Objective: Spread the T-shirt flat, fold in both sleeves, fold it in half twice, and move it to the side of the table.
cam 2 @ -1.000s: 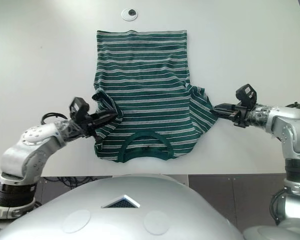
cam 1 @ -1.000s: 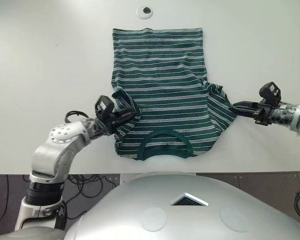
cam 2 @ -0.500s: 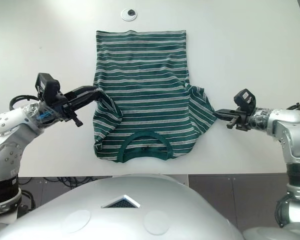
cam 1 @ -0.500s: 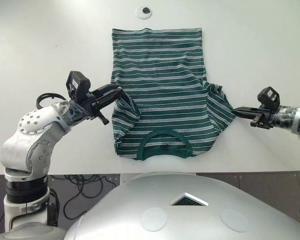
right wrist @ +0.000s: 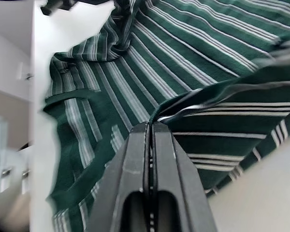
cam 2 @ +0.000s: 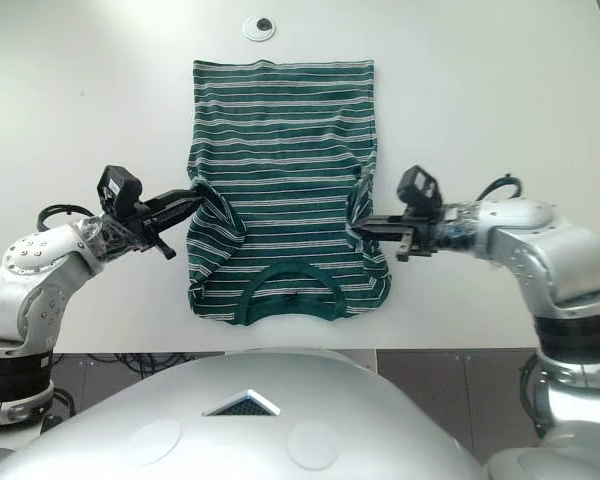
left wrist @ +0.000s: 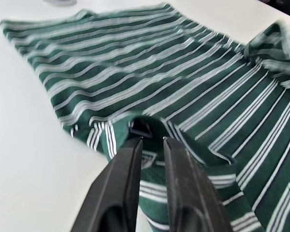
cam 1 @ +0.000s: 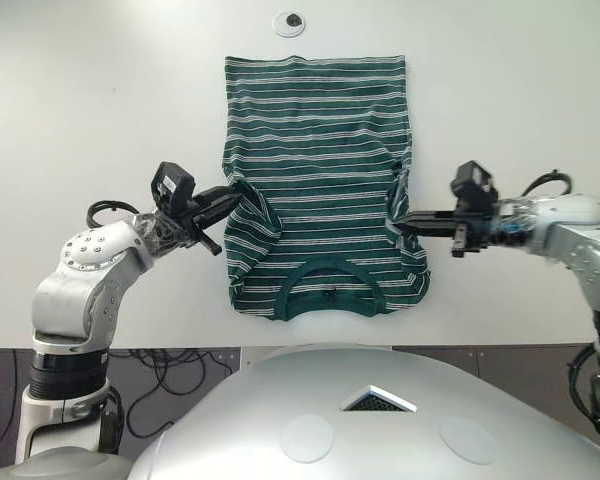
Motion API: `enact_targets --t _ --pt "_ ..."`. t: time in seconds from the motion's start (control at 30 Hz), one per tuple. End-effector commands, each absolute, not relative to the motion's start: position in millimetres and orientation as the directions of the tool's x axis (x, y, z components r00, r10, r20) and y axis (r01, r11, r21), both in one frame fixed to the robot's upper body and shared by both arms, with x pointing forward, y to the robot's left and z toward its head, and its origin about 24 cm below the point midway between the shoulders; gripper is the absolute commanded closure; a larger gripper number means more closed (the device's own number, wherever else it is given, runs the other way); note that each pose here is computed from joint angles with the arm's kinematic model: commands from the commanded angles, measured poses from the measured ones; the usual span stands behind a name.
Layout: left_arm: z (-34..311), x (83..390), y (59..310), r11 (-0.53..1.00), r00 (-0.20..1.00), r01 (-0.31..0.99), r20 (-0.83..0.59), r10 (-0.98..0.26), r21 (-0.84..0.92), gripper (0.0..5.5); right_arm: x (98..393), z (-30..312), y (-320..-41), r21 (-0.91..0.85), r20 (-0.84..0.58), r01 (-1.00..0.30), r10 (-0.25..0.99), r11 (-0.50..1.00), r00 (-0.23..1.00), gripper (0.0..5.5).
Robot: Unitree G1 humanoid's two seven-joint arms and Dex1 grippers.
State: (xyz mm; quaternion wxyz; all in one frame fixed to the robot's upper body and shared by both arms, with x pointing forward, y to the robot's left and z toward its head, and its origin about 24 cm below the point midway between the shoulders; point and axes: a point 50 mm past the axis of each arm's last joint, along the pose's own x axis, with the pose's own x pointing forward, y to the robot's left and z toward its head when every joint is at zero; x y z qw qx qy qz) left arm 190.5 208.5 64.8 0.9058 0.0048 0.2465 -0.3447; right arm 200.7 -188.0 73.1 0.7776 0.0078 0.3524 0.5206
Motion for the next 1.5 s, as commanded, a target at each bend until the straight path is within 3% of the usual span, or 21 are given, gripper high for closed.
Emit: enact_targets --t 0.03,0.23,0.33,0.4,0.53,0.7,0.97,1.1,1.3,1.5 --pt "70 194 208 0.753 0.638 0.642 -0.444 -0.629 -0.144 4.74 205 65 -172 0.355 -0.543 -0.815 0.811 0.458 0.219 4.97" --pt "77 179 220 0.735 0.619 0.676 -0.504 -0.603 -0.048 4.74 196 94 -180 0.349 -0.464 -0.862 0.867 0.366 0.180 4.04" --pt "86 166 234 0.692 0.588 0.720 -0.567 -0.577 0.043 4.47 198 111 -206 0.150 -0.523 -0.906 0.809 0.397 0.268 3.59" --pt "86 150 243 0.575 0.505 0.807 -0.665 -0.550 0.137 4.17 197 110 -230 -0.069 -0.629 -0.939 0.716 0.337 0.303 3.49" --pt "74 137 254 0.346 0.376 0.912 -0.788 -0.487 0.222 3.59 186 93 -249 -0.157 -0.712 -0.970 0.659 0.186 0.242 2.84" --pt "64 123 240 0.202 0.265 0.962 -0.796 -0.543 0.183 3.59 155 64 -243 -0.134 -0.736 -0.991 0.667 0.024 0.115 2.84" --pt "48 116 222 0.166 0.262 0.965 -0.773 -0.578 0.204 3.59 150 53 -236 -0.319 -0.705 -0.946 0.683 -0.065 0.191 2.84" --pt "44 115 214 0.143 0.244 0.970 -0.761 -0.602 0.199 3.59 141 51 -224 -0.325 -0.691 -0.938 0.708 -0.123 0.147 2.84" --pt "38 119 207 0.133 0.226 0.974 -0.747 -0.625 0.184 3.55 135 42 -219 -0.303 -0.700 -0.936 0.708 -0.178 0.092 3.77" --pt "34 118 205 0.117 0.166 0.986 -0.744 -0.648 0.118 4.46 136 36 -221 -0.295 -0.707 -0.936 0.703 -0.194 0.077 4.77"
